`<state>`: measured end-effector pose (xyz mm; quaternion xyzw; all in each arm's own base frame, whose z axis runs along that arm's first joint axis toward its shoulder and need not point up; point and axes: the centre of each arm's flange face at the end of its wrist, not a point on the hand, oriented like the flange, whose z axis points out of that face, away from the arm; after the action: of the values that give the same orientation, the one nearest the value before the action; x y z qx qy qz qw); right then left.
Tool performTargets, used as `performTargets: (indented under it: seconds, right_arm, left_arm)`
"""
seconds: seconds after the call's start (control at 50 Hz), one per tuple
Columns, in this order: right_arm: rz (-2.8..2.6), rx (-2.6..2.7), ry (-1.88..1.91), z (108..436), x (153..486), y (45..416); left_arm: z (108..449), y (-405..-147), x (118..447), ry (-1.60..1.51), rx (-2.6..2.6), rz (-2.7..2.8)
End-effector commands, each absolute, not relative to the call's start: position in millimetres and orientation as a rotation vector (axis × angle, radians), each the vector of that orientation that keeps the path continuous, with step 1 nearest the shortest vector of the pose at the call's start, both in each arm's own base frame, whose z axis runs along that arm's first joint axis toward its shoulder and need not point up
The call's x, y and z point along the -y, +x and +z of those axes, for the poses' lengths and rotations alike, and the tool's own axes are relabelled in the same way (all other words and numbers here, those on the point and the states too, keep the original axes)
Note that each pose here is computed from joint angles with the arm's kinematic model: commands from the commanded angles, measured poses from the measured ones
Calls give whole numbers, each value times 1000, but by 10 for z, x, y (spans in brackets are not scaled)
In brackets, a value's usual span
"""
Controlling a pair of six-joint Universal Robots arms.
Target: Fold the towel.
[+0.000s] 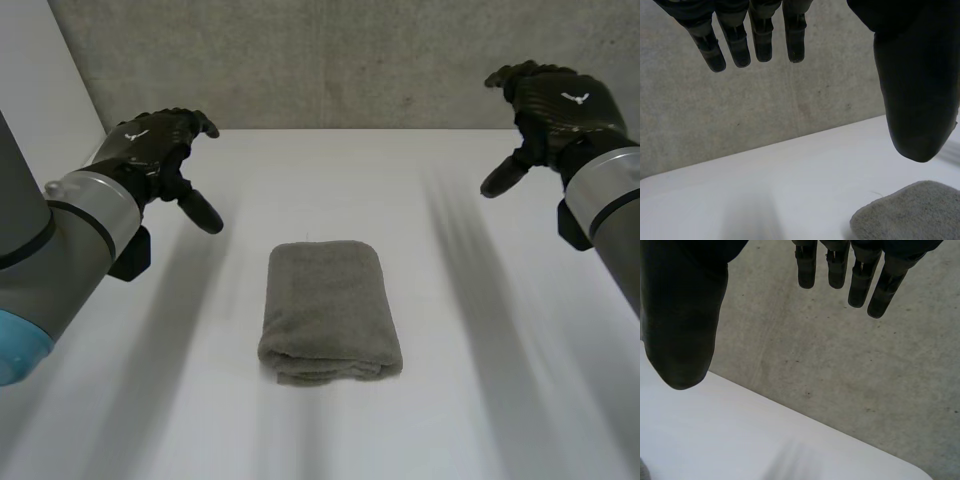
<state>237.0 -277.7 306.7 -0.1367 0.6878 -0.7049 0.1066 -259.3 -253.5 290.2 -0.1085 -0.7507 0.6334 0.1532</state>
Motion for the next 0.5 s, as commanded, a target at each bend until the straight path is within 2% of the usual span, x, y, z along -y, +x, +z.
performTargets:
  seconds: [0.02, 0.28, 0.5]
  right_arm:
    - [-2048, -2033, -424, 3106, 2760, 2344]
    - [-2010, -2042, -449, 3105, 2729, 2358]
    - [-2003, -2048, -451, 3106, 2713, 2362]
  left_arm:
    - [2908, -2561, 2558, -302, 2162, 1822]
    - [3103, -2483, 2483, -278, 2102, 1879]
    - [3116, -2488, 2480, -277, 2082, 1893]
